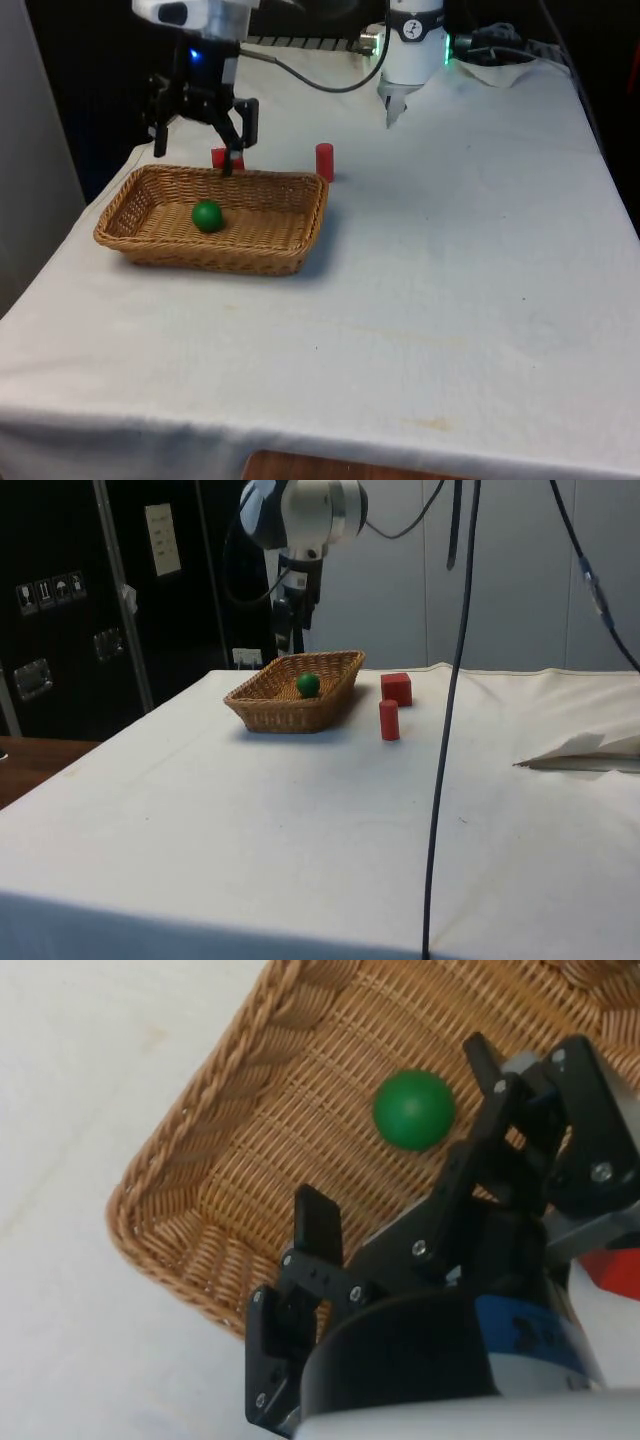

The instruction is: Pick up the object to the left of the cylinder and place it into the basket.

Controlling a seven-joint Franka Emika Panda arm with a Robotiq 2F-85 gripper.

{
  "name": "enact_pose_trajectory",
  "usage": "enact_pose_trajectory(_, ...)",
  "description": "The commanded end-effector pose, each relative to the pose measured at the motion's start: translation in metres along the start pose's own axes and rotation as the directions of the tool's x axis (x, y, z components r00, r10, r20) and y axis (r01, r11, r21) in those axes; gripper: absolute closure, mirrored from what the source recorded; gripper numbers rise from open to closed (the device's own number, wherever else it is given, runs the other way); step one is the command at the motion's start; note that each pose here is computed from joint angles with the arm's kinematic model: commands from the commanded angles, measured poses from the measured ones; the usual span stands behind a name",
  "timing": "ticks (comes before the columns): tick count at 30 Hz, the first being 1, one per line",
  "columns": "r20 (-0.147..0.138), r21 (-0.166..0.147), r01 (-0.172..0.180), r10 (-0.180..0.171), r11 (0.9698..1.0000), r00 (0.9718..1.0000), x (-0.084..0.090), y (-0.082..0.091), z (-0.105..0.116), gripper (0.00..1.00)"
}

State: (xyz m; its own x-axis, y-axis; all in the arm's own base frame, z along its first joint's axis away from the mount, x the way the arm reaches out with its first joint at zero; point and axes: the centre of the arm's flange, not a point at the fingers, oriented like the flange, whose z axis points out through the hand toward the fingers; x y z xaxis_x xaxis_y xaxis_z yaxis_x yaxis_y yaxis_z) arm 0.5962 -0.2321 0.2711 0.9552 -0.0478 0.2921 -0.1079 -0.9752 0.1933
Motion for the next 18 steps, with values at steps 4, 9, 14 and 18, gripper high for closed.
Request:
enact_pose_trajectory(4,0.001,-0.001,0.001,-0.001,1.0000,1.0000,0.004,0.004,-0.012,0.00)
enact_pose_trajectory(9,-0.017,0.006,0.002,-0.001,1.0000,0.9999,0.012,0.007,-0.030,0.00)
enact_pose_trajectory(14,-0.028,0.007,0.004,-0.004,1.0000,0.9996,0.015,0.007,-0.037,0.00)
enact_pose_trajectory(18,-0.034,0.011,0.006,-0.006,0.9999,0.9994,0.015,0.006,-0.037,0.00)
